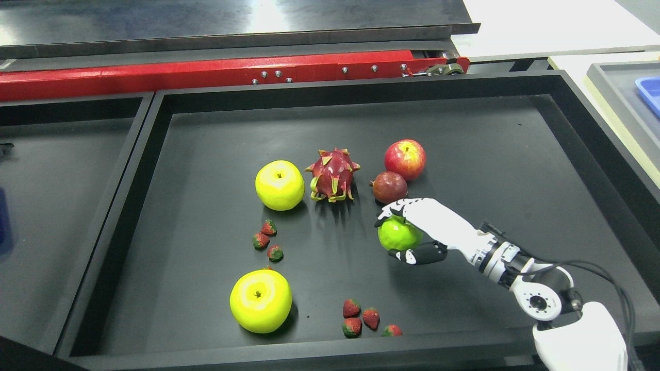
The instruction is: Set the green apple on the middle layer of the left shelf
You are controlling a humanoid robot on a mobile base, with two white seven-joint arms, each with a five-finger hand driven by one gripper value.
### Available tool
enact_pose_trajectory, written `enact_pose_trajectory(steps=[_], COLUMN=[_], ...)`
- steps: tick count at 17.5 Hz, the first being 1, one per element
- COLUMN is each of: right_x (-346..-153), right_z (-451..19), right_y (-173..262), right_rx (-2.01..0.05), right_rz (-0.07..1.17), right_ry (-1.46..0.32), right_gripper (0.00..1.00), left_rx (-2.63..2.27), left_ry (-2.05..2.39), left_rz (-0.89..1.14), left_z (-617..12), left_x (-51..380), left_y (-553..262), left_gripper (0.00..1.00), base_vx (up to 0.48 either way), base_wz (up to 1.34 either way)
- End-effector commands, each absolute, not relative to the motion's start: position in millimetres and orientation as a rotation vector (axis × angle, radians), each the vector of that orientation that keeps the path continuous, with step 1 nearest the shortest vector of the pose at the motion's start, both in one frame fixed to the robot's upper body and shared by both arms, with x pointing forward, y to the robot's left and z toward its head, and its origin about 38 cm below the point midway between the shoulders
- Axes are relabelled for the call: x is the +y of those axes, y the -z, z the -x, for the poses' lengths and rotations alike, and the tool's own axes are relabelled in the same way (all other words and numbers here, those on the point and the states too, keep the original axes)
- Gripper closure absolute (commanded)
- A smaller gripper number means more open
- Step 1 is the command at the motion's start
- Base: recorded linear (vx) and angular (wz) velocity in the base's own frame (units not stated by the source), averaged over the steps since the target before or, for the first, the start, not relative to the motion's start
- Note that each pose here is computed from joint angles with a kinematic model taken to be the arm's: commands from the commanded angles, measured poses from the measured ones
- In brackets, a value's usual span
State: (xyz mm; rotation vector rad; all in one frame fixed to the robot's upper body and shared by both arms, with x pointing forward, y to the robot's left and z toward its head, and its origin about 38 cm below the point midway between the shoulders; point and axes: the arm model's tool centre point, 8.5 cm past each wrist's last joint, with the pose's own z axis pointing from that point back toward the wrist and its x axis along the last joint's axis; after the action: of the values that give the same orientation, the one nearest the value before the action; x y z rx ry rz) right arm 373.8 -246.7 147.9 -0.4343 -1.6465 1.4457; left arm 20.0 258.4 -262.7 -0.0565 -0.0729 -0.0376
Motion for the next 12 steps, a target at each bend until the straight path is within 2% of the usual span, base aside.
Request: enact_pose_trajectory(steps=[1, 3, 6, 8, 9, 12], right_x=[-229.2, -247.8, -273.6, -293.8, -310.3, -348.5], right_z=[-373, -379, -380, -374, -368, -350], right_y=[-134, -146, -158, -158, -158, -148], right_rx=[-1.584, -1.626, -1.713, -1.782, -1.821, -1.890], right_rz=[0.364, 0.394, 0.425, 0.404, 0.402, 0.411], right_ry=[-1.423, -1.310, -1.039, -0.782, -0.646, -0.099], right_gripper=[0.00, 0.00, 0.00, 0.00, 0.00, 0.00], left_rx=[-0.085, -0.085, -0.086, -0.086, -0.085, -0.085], left_ry=[0.040, 0.040, 0.040, 0.040, 0.040, 0.040], left_rz=[0.038, 0.038, 0.038, 0.038, 0.038, 0.038], left_z=[-28, -28, -28, -28, -28, -28], left_x=[270, 270, 270, 270, 270, 270], left_y=[262, 262, 262, 262, 262, 262], left_gripper=[0.00, 0.00, 0.00, 0.00, 0.00, 0.00], base_vx=[0.000, 0.000, 0.000, 0.000, 0.000, 0.000], base_wz=[0.00, 0.00, 0.00, 0.00, 0.00, 0.00])
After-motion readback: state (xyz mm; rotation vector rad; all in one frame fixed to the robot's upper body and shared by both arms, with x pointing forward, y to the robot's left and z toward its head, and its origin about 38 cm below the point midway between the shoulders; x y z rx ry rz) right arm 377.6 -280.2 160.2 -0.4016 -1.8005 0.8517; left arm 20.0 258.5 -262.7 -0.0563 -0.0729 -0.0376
